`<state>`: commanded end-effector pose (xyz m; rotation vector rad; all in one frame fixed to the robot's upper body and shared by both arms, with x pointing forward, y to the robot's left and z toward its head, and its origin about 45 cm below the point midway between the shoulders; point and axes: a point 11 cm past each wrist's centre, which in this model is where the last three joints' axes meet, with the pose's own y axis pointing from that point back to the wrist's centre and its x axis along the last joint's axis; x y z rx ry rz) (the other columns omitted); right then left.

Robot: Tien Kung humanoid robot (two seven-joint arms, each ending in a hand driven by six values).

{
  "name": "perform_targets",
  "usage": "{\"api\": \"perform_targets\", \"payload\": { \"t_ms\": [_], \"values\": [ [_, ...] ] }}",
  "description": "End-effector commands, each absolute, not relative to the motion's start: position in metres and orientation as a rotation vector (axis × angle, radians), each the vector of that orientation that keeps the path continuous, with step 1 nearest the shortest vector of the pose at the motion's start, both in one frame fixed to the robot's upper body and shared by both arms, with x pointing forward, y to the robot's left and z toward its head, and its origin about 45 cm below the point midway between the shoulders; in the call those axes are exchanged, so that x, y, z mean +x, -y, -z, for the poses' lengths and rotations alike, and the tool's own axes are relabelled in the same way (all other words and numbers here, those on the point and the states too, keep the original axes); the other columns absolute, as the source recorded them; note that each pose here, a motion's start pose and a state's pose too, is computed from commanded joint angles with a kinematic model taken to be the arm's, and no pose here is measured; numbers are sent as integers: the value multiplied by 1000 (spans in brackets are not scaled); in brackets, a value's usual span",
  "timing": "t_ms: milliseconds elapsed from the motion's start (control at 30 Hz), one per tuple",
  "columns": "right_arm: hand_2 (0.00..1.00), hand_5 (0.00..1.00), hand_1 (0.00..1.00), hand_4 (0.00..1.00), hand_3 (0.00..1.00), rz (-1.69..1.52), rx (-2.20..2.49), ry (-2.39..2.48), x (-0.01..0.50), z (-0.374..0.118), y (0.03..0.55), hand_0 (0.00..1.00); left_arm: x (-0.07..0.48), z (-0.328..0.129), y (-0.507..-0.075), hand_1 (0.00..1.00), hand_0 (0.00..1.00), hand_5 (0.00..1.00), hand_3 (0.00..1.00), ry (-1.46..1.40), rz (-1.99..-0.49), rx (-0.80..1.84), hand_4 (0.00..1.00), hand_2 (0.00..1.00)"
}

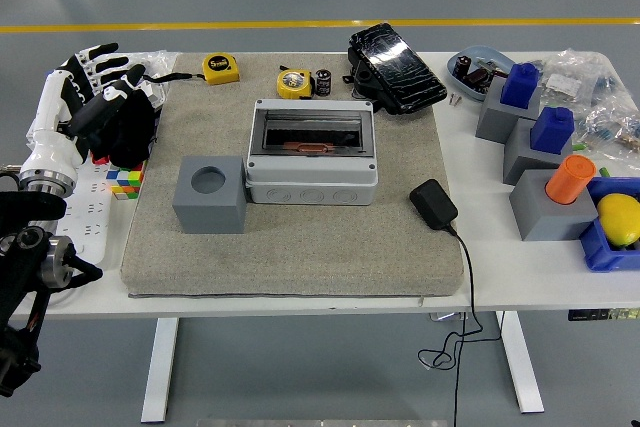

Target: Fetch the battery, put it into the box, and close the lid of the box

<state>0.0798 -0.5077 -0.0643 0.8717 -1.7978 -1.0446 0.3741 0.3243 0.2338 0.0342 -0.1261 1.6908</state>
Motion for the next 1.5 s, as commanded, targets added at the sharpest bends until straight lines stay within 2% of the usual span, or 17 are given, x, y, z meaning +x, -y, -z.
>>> {"api": "perform_targets", "payload": {
  "t_ms": [800,833,1500],
  "values": [
    [595,487,608,923,545,1047,870,1792,79,64,508,583,375,-234,-324,677,681,359,680,124,-1688,37,970,668],
    [531,484,594,920,545,1048,871,1791,79,64,508,584,375,-234,-323,677,681,359,680,124,-1687,38,970,668],
    [575,487,598,923,546,1044,863,1796,75,64,510,584,381,-237,-315,681,681,359,671,129,-1661,28,969,664]
  ]
}}
